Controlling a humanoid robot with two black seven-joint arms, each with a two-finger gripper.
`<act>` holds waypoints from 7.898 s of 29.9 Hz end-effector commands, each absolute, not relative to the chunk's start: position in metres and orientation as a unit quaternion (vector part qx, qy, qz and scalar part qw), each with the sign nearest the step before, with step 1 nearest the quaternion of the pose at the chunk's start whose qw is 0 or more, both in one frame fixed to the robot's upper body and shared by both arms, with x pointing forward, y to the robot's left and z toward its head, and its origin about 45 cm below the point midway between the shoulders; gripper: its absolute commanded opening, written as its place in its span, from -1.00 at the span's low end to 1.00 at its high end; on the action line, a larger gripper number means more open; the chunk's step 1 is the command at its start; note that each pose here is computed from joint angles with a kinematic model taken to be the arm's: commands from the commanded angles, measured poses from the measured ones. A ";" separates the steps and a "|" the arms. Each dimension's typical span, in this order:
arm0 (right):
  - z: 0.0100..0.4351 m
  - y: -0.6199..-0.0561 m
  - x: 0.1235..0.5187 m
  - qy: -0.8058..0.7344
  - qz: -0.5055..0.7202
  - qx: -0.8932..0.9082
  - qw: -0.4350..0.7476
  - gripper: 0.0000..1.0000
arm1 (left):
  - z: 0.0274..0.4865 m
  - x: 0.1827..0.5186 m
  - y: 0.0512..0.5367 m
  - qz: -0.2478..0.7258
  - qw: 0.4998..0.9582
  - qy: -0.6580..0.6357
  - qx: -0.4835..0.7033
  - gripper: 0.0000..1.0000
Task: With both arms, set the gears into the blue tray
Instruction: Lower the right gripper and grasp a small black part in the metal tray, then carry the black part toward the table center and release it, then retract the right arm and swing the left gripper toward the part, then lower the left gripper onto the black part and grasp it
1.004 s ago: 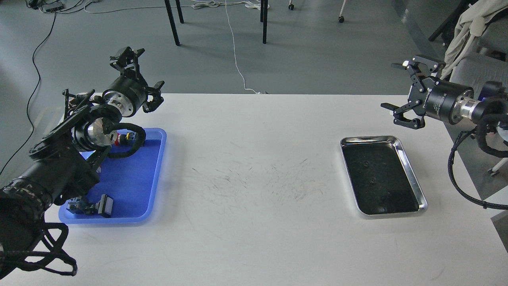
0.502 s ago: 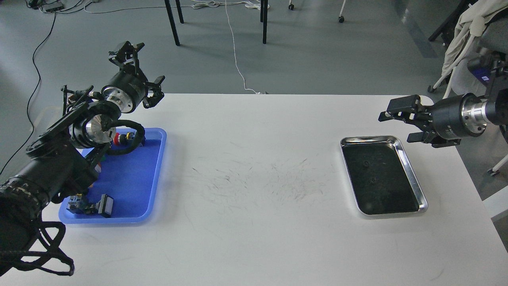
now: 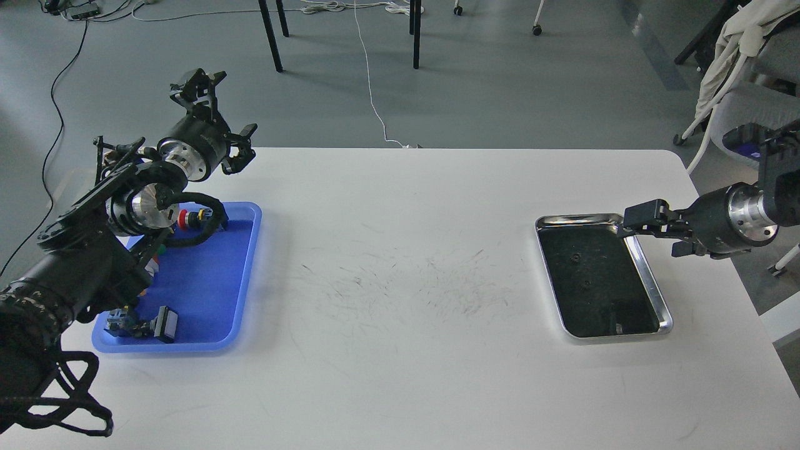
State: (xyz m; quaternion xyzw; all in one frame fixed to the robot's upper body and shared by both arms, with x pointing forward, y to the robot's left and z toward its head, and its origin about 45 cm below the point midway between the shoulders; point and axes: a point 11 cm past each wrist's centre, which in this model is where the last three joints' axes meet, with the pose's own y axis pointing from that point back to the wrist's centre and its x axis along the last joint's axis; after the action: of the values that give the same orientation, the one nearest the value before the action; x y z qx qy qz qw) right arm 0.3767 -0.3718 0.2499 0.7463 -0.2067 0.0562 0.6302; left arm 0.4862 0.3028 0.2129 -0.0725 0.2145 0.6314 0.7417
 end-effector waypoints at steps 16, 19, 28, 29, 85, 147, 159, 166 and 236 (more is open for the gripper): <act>0.166 -0.305 0.418 -0.121 0.120 0.696 0.698 0.96 | 0.206 0.482 0.310 0.638 0.736 0.215 -0.068 0.96; 0.160 -0.299 0.421 -0.116 0.132 0.690 0.702 0.96 | 0.204 0.481 0.310 0.639 0.735 0.217 -0.068 0.96; 0.149 -0.293 0.420 -0.109 0.136 0.688 0.704 0.92 | 0.205 0.481 0.312 0.640 0.734 0.216 -0.067 0.96; 0.149 -0.293 0.419 -0.106 0.139 0.686 0.706 0.89 | 0.205 0.481 0.313 0.641 0.734 0.216 -0.067 0.96; 0.245 -0.214 0.446 -0.125 0.210 0.742 0.625 -0.97 | 0.205 0.479 0.332 0.657 0.722 0.206 -0.067 0.96; 0.122 -0.055 0.361 -0.170 0.032 0.892 0.417 0.40 | 0.203 0.475 0.346 0.667 0.714 0.203 -0.067 0.96; 0.199 -0.063 0.445 -0.307 0.037 0.894 0.325 0.77 | 0.203 0.475 0.345 0.667 0.714 0.202 -0.065 0.96; 0.268 -0.100 0.506 -0.447 -0.030 0.875 0.184 0.81 | 0.207 0.478 0.340 0.662 0.720 0.198 -0.064 0.96; 0.132 -0.397 0.346 -0.577 -0.396 0.691 -0.178 0.94 | 0.056 0.300 0.177 0.157 0.742 -0.516 0.399 0.11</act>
State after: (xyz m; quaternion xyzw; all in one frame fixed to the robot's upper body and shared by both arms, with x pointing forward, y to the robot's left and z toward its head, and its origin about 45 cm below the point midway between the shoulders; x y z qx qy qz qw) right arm 0.3464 -0.3984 0.1329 0.6914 -0.5785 -0.3947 -0.1773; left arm 0.2989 0.1771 0.0559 0.3977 -0.5152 0.1561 0.7430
